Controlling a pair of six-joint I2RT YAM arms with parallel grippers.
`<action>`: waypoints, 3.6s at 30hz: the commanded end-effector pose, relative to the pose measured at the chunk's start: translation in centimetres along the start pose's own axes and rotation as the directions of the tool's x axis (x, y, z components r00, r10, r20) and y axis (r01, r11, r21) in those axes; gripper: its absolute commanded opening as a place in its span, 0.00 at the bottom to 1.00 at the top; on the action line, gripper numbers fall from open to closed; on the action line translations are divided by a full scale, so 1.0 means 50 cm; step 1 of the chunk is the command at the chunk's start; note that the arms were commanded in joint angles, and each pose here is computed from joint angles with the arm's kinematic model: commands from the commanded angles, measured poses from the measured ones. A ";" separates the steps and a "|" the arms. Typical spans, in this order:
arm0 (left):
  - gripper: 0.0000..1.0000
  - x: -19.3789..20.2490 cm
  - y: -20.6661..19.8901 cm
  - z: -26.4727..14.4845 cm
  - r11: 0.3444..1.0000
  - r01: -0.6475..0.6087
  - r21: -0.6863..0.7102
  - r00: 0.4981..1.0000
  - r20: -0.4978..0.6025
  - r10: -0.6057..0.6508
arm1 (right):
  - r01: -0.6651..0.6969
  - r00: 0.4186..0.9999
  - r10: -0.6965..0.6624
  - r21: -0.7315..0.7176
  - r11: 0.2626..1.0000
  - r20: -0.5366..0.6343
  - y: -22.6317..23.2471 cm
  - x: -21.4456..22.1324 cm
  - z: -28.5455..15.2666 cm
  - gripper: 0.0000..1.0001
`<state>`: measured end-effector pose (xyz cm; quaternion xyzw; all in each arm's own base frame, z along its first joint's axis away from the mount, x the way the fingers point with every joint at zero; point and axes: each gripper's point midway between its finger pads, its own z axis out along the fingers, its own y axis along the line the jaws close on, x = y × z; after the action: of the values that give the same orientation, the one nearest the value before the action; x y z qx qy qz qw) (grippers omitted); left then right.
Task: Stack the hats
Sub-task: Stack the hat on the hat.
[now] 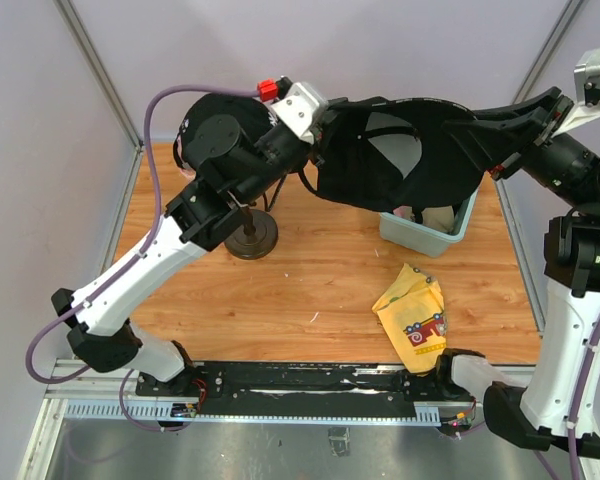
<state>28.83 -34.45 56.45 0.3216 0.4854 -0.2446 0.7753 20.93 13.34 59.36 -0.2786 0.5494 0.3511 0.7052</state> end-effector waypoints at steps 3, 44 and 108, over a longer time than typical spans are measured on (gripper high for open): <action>0.00 -0.157 0.092 -0.079 0.945 -0.061 -0.322 0.963 0.229 0.140 | -0.004 0.995 -0.013 0.168 0.986 0.101 -0.036 -0.043 -0.006 0.39; 0.01 -0.232 0.079 -0.142 0.626 -0.176 -0.760 0.697 0.353 0.624 | -0.989 0.128 0.956 0.101 0.104 0.264 0.060 0.193 0.040 0.66; 0.62 -0.239 0.216 -0.421 0.534 0.030 -0.845 0.818 0.328 0.473 | -0.846 0.085 0.970 -0.531 -0.049 -0.226 0.090 0.084 0.442 0.01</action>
<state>19.44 -13.72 63.94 -0.0529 0.2477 0.0539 0.9659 31.20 33.57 58.32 0.0853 0.4178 0.8747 0.2301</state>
